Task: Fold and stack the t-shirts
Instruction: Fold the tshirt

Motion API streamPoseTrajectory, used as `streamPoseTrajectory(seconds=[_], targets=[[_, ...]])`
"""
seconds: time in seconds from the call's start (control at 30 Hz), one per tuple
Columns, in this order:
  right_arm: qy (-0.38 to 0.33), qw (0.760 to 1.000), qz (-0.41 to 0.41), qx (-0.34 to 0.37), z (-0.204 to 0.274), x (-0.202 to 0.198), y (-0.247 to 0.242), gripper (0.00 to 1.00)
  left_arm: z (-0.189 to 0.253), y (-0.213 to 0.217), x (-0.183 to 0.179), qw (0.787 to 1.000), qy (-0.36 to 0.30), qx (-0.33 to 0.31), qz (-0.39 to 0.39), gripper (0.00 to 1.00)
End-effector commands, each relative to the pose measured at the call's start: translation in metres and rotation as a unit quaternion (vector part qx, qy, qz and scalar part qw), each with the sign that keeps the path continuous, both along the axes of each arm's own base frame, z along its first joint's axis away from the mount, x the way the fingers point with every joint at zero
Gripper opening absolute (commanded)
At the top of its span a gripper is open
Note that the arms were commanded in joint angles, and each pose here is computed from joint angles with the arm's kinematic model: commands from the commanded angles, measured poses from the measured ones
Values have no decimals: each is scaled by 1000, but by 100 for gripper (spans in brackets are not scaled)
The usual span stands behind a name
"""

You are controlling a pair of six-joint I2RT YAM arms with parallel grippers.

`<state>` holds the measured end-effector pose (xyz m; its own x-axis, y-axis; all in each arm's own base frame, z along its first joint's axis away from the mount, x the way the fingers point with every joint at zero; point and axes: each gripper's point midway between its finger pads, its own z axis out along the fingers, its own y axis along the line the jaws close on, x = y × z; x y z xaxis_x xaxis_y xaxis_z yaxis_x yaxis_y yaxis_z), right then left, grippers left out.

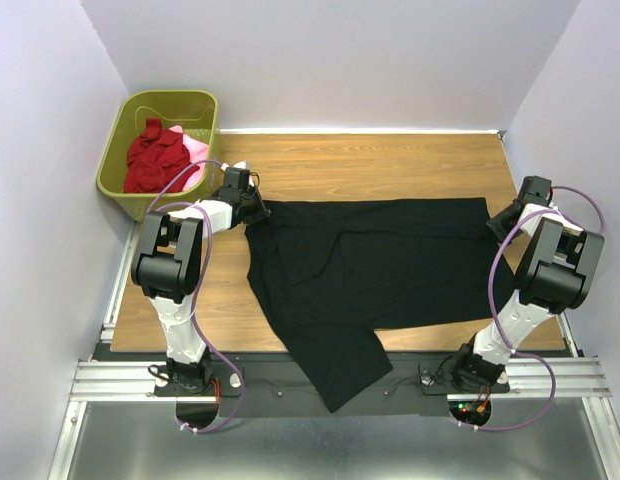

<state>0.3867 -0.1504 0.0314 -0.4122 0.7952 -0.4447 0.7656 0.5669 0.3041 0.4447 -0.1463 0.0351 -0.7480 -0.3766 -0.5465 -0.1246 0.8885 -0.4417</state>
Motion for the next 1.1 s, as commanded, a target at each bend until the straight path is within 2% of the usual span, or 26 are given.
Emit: streamPoseTrajectory(seconds=[0.0, 0.2, 0.43, 0.47, 0.5, 0.6, 0.87, 1.07], targets=[[-35, 999, 1, -20, 32, 13, -9, 31, 14, -6, 11, 1000, -22, 1, -10, 0], [-5, 998, -12, -54, 29, 2, -22, 36, 15, -5, 13, 1000, -23, 2, -10, 0], [34, 997, -47, -55, 6, -23, -30, 42, 14, -5, 13, 1000, -22, 4, -10, 0], [37, 996, -61, -53, 4, -30, -36, 43, 15, -5, 13, 1000, -22, 3, -9, 0], [41, 995, -73, -54, 3, -35, -40, 48, 14, -5, 13, 1000, -23, 4, -9, 0], [45, 994, -90, -52, 1, -46, -48, 50, 15, -5, 12, 1000, -23, 4, -10, 0], [-7, 997, -58, -44, 32, -26, -44, 52, 16, -5, 13, 1000, -24, 2, -10, 0], [-35, 998, -38, -34, 48, -18, -36, 48, 17, -6, 13, 1000, -25, 3, -11, 0]])
